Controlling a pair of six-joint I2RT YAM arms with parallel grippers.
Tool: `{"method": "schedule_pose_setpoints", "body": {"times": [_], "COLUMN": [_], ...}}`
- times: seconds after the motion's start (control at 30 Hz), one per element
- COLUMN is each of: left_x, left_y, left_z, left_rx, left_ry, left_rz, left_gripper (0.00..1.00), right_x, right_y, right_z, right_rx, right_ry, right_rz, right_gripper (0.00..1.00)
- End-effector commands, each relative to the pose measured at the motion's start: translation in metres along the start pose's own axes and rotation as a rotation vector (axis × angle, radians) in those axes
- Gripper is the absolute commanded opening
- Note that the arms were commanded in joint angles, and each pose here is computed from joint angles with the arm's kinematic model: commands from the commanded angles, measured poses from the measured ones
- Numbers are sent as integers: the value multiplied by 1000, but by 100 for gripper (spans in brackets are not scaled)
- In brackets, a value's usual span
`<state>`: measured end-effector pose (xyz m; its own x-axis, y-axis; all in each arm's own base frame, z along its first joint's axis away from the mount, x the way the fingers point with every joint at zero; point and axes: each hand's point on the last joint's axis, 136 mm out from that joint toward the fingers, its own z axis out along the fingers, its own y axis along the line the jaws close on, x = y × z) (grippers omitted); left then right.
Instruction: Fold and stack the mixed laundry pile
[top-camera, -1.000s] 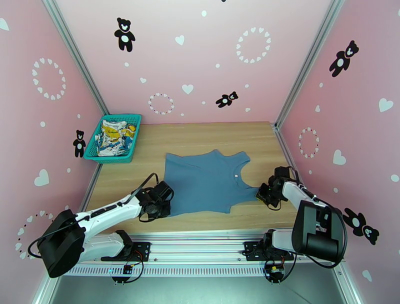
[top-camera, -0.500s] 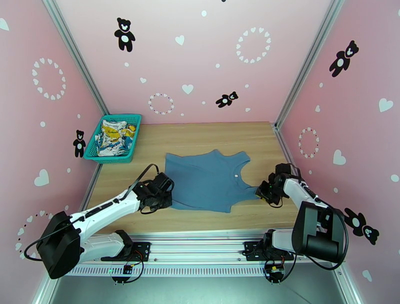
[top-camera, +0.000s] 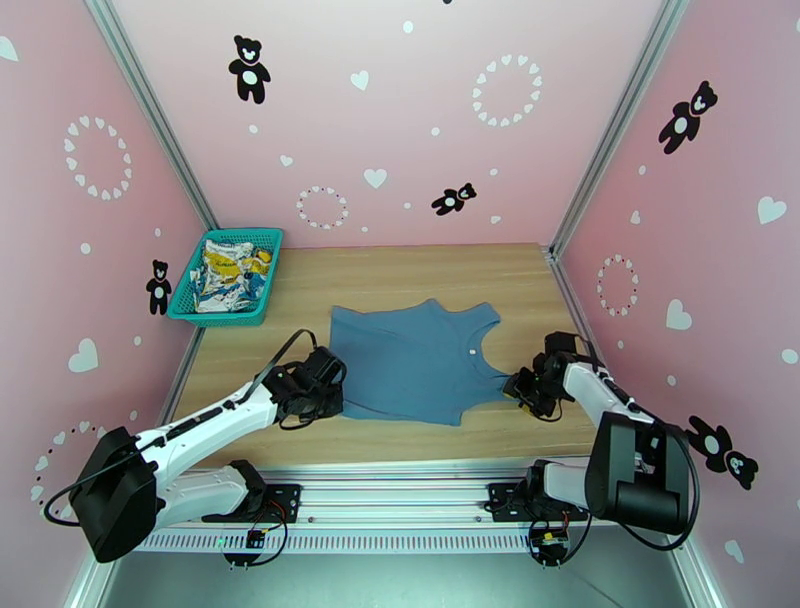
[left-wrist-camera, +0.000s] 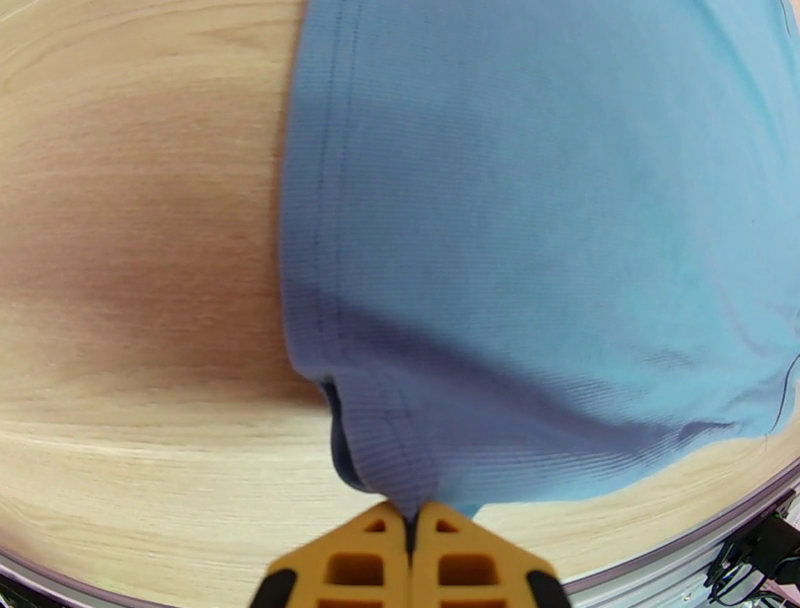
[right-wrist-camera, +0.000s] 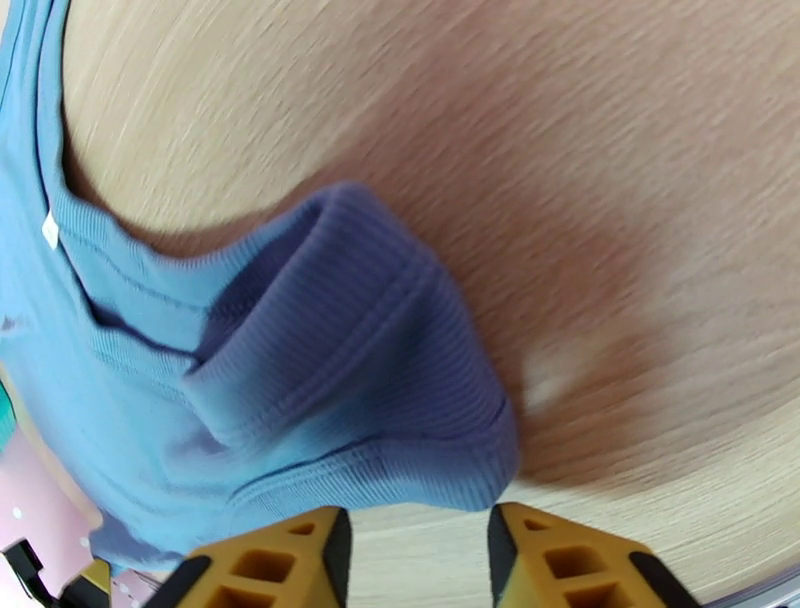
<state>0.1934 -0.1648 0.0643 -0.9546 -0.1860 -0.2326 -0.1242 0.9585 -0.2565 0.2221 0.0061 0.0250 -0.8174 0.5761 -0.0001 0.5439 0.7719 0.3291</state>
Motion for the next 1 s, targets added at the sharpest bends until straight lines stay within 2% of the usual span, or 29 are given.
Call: {"method": "schedule_pose_setpoints", "body": {"times": [0.0, 0.17, 0.37, 0.43, 0.6, 0.97], "left_x": [-3, -3, -7, -7, -6, -8], "left_y": [-4, -3, -5, -5, -5, -2], "left_z": [1, 0, -4, -5, -4, -6], "left_rx": [15, 15, 25, 26, 26, 25], "left_ry": [-2, -8, -25, -29, -24, -46], "left_rz": [18, 14, 8, 8, 5, -4], "left_gripper": [0, 0, 0, 0, 0, 0], "right_x": [-7, -13, -13, -13, -10, -16], "right_y": [-1, -7, -3, -1, 1, 3], "right_z": [8, 10, 4, -2, -14, -7], "right_rx": [9, 46, 42, 38, 36, 32], "right_ry": [-9, -21, -16, -24, -37, -32], "right_rz": [11, -12, -33, -39, -60, -58], "right_gripper": [32, 21, 12, 11, 16, 2]}}
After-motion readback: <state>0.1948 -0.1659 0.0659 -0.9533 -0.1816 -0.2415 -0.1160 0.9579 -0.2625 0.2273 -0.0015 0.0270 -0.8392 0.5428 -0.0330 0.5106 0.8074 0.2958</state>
